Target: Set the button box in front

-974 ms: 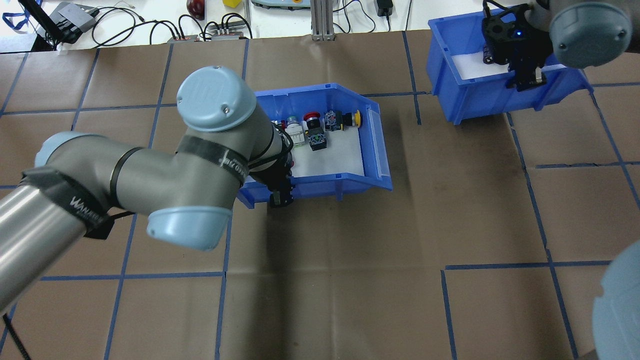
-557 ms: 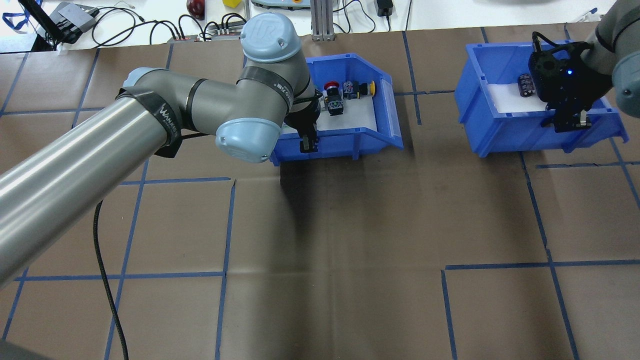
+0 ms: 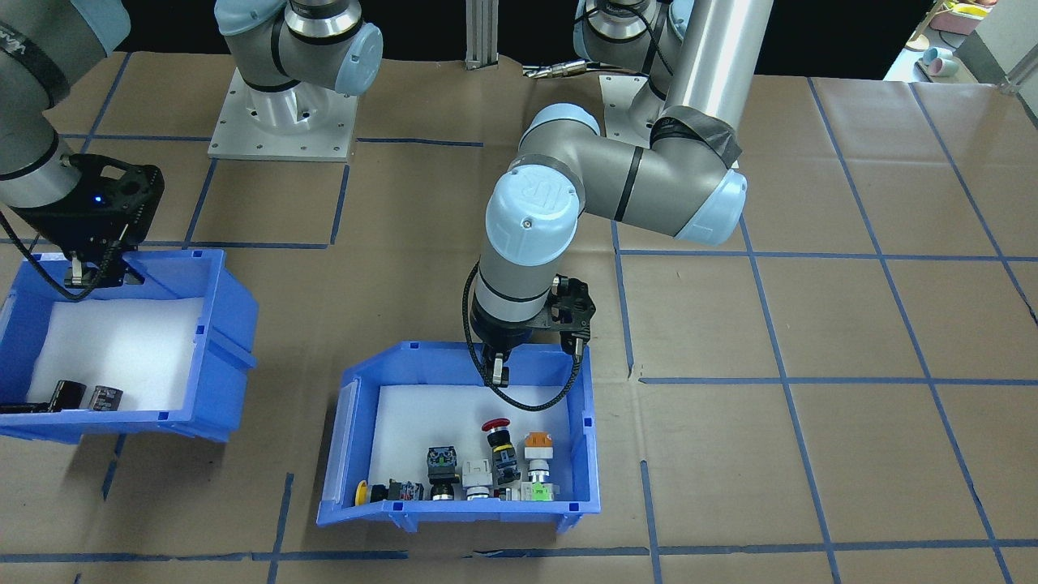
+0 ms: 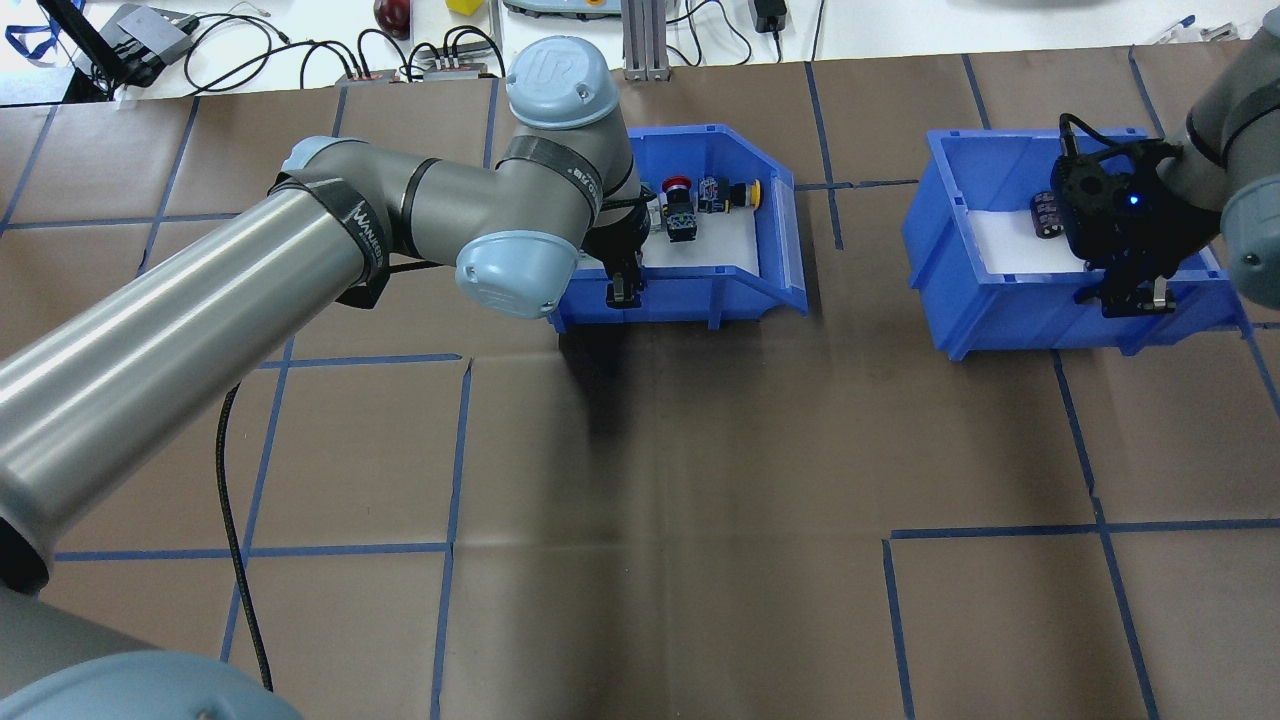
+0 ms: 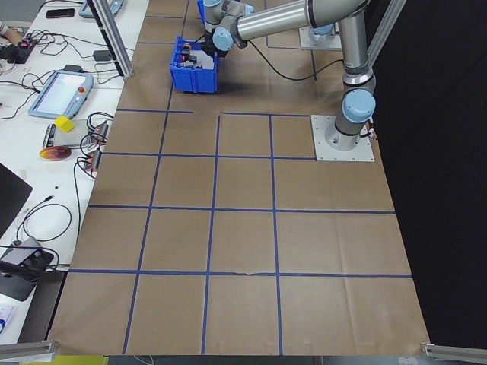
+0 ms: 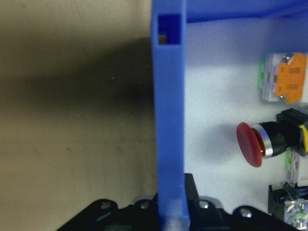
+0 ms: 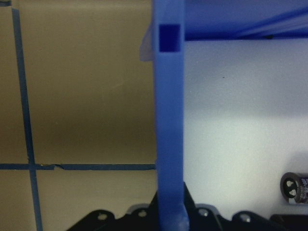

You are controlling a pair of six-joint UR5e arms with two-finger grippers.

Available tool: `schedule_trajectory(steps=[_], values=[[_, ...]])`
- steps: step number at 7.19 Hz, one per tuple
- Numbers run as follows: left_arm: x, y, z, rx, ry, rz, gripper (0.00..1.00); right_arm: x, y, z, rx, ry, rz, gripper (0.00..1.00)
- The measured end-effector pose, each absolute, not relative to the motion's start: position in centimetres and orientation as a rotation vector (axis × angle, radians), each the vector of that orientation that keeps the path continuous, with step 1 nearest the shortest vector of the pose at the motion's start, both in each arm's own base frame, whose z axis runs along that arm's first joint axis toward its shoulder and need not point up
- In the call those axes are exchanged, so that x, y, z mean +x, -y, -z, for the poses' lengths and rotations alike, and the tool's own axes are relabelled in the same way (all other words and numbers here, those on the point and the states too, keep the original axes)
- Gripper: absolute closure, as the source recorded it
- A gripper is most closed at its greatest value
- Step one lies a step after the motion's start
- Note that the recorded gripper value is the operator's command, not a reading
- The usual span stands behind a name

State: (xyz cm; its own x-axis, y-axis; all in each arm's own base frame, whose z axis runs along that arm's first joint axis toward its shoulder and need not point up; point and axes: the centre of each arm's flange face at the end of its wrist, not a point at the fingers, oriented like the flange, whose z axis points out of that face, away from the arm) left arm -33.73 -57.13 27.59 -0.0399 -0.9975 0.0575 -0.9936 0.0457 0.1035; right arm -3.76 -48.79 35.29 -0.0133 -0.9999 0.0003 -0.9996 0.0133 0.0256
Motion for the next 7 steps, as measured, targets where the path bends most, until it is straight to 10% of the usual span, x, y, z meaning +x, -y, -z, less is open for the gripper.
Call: schedule_trajectory(steps=[1,3,7], values=[[-33.8,57.5,-27.3,2.081,2.201,0.053,0.76,-3.5,48.3,-35.1,2.181,2.238,0.031,0.89],[-33.7,57.9,-26.8,2.057,2.231,0.050,0.14,-3.1,47.0,-35.3,2.166,2.246,0.031,0.89],[-33.3,57.9,-28.1,1.996,2.279,0.014,0.06,-0.9,42.7,-34.9,2.124,2.287,0.027,0.89]])
